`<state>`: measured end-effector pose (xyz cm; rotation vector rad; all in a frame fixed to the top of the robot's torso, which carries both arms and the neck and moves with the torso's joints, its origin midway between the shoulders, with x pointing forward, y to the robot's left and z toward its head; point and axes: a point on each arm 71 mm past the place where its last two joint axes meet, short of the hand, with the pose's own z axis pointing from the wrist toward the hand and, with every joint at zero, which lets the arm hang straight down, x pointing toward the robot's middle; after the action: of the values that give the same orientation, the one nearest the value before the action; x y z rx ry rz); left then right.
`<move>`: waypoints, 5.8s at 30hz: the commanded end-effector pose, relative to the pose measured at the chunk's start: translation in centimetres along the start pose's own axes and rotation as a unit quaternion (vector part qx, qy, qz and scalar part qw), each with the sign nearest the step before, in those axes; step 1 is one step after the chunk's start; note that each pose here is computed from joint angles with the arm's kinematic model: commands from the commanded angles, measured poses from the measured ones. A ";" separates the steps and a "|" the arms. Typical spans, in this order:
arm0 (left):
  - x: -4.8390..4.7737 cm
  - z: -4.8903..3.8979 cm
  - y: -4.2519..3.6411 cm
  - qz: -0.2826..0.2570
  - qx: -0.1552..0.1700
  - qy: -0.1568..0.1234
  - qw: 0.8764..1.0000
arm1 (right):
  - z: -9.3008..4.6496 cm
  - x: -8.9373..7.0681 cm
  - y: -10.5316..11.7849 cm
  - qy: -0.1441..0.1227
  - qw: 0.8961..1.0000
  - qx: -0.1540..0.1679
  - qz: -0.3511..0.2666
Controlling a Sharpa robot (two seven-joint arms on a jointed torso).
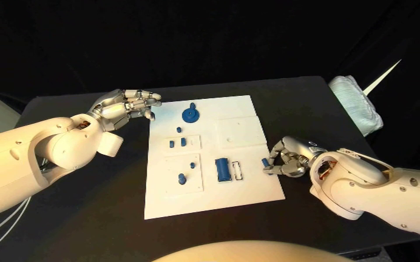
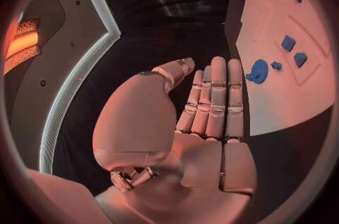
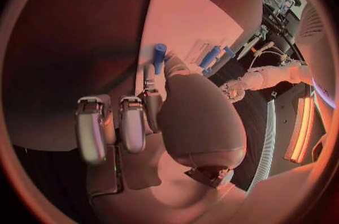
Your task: Assemble the parts on the task board
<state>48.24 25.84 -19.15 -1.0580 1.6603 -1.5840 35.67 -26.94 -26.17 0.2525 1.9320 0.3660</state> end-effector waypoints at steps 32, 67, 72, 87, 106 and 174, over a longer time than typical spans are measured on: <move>0.02 -0.14 -0.06 -0.003 0.001 0.006 1.000 | 0.2 0.2 2.4 0.013 1.000 -0.013 0.001; 0.15 -0.07 -0.05 -0.005 0.001 0.008 1.000 | 1.6 2.1 6.4 0.071 0.992 -0.001 0.107; 0.12 -0.09 -0.05 -0.005 0.000 0.008 1.000 | 1.6 2.1 6.6 0.072 0.992 -0.004 0.107; 0.10 -0.10 -0.04 -0.005 0.000 0.008 1.000 | 1.5 2.1 6.7 0.072 0.993 -0.013 0.094; 0.03 -0.13 -0.05 -0.005 0.001 0.007 1.000 | 1.5 2.1 7.0 0.066 0.993 -0.026 0.091; -0.05 0.70 0.70 -0.016 0.036 -0.042 0.998 | 6.9 -3.0 5.4 0.000 0.943 -0.091 0.321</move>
<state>48.45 25.27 -20.26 -1.0843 1.6347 -1.5826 42.46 -21.99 -24.42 0.5721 1.8490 0.7498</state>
